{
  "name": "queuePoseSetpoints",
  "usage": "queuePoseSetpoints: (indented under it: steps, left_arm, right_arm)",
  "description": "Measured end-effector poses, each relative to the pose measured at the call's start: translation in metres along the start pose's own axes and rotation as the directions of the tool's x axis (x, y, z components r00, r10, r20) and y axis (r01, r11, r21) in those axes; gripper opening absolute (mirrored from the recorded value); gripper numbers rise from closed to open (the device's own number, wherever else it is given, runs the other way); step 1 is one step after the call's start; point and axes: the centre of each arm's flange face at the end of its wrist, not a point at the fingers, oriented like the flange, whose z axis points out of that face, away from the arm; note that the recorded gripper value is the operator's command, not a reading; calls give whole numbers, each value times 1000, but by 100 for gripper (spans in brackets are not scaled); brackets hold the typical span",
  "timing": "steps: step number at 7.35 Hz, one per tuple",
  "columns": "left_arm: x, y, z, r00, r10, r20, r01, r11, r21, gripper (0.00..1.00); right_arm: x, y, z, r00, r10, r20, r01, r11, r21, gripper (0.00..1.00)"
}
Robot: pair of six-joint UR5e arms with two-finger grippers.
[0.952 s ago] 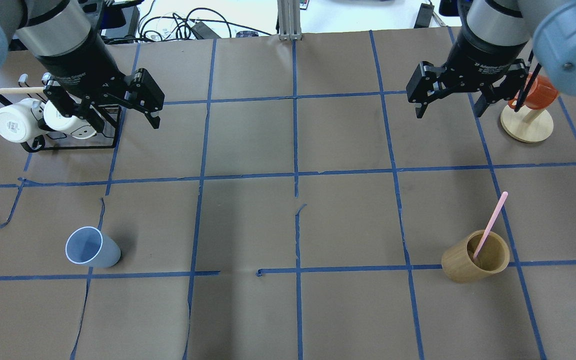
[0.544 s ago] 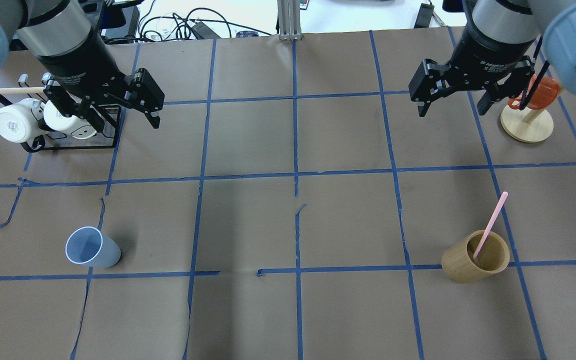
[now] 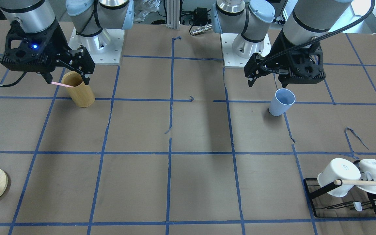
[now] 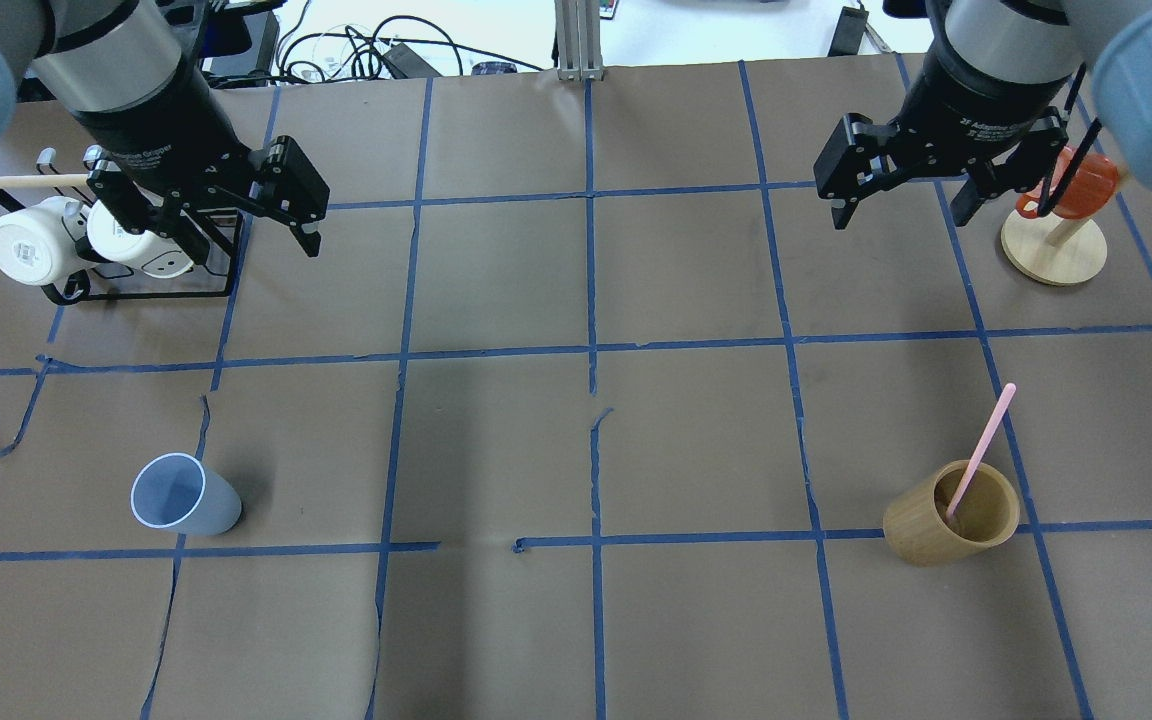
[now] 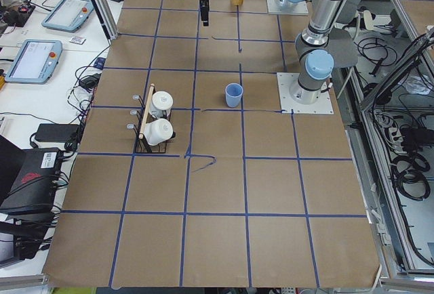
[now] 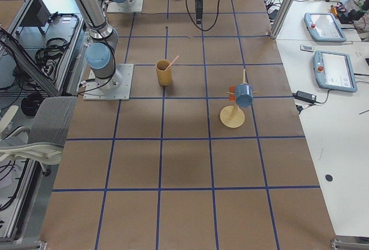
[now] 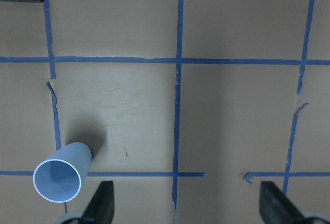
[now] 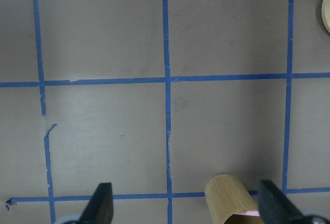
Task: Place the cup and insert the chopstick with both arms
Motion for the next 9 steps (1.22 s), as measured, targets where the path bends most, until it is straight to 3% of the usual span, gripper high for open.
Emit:
queuePoseSetpoints:
  steps: [2, 4, 9]
  left_arm:
    - [0, 0, 0, 1000, -1, 1, 1, 1000, -1, 100]
    - [-1, 0, 0, 1000, -1, 4, 1, 1000, 0, 100]
    - [-1, 0, 0, 1000, 0, 7, 0, 1000, 4, 100]
  right_arm:
    - [3, 3, 2, 999, -2, -38, 1, 1000, -17, 100]
    - [3, 5, -3, 999, -3, -39, 3, 1000, -18, 100]
    - [-9, 7, -2, 999, -7, 34, 8, 1000, -14, 100]
